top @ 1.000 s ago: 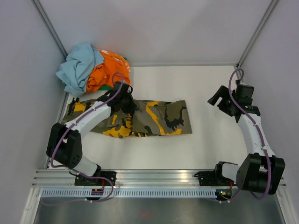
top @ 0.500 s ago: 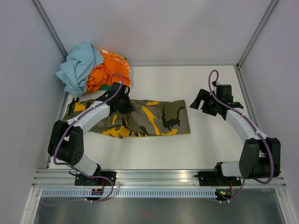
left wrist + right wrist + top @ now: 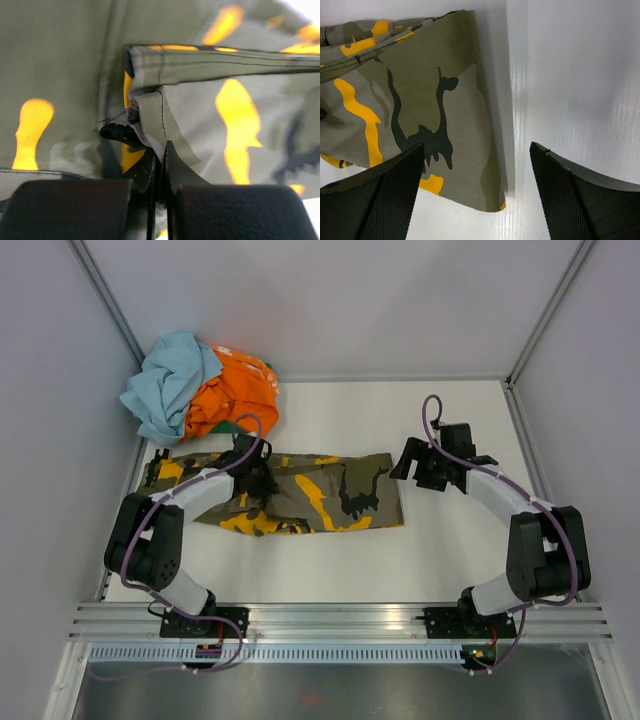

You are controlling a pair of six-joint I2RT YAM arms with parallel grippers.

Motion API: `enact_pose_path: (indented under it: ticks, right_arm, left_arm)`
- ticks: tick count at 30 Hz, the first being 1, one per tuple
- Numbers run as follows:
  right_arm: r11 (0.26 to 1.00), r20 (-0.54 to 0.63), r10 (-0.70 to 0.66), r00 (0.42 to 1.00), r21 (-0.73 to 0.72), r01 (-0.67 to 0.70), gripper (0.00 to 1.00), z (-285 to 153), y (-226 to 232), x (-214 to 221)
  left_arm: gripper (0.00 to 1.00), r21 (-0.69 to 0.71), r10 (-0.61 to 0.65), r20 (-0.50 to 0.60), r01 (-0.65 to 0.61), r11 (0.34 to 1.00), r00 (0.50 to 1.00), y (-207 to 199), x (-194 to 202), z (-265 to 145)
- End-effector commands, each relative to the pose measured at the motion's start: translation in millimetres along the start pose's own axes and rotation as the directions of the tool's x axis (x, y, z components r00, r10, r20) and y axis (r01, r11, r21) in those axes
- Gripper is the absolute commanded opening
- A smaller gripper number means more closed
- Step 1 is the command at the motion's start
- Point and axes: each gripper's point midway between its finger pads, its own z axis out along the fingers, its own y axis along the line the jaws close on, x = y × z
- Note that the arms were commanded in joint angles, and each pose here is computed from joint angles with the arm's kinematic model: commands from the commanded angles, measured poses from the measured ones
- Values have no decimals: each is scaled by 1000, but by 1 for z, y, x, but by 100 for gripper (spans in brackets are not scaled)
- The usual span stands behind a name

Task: Fold and stack the trousers
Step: Fold the trousers

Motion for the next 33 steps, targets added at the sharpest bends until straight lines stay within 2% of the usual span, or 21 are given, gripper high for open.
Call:
enact_pose_path:
  ticks: [1, 3, 6, 7, 9, 10, 14, 19, 23, 26, 31, 33]
  right_arm:
    - [999, 33, -37, 999, -22, 38, 92, 10, 11, -12]
    - [998, 4, -56, 998, 0, 56, 92, 19, 7, -4]
    - [998, -36, -58, 998, 21, 59, 92, 29, 0, 7]
    - [998, -43, -60, 997, 23, 61, 92, 31, 0, 10]
    - [997, -49, -63, 997, 30, 64, 92, 33, -1, 12]
    - [997, -51, -63, 997, 33, 65, 92, 34, -2, 13]
    - [997, -48, -67, 997, 40, 69, 92, 33, -2, 13]
    - [997, -57, -62, 996, 39, 64, 92, 36, -4, 17]
    - [998, -72, -58, 996, 34, 61, 92, 39, -4, 19]
    - [997, -81, -62, 995, 30, 65, 92, 40, -3, 20]
    - [997, -80, -73, 994, 29, 76, 92, 38, -2, 18]
    - [997, -78, -74, 994, 29, 76, 92, 36, -1, 18]
  left_arm:
    - [4, -62, -25, 19, 26, 998, 1000, 13, -1, 10]
    - [9, -98, -13, 2, 13, 995, 1000, 19, -2, 14]
    - [34, -148, 4, 0, -4, 989, 1000, 25, -8, 18]
    - [53, -158, 18, 1, -18, 987, 1000, 25, -10, 18]
    - [81, -150, 30, 17, -27, 988, 999, 20, -19, 15]
    - [99, -128, 39, 21, -36, 991, 999, 15, -22, 12]
    - [100, -34, 55, 20, -54, 998, 998, -4, -24, -13]
    - [100, 140, -8, -7, 9, 990, 1000, -21, 2, -45]
    - [97, 174, -71, -63, 81, 981, 995, -9, 39, -40]
    - [94, 182, -91, -55, 100, 978, 994, -2, 49, -33]
    - [89, 186, -73, 2, 71, 980, 997, 3, 45, -21]
    - [84, 186, -68, 0, 67, 980, 998, 3, 46, -16]
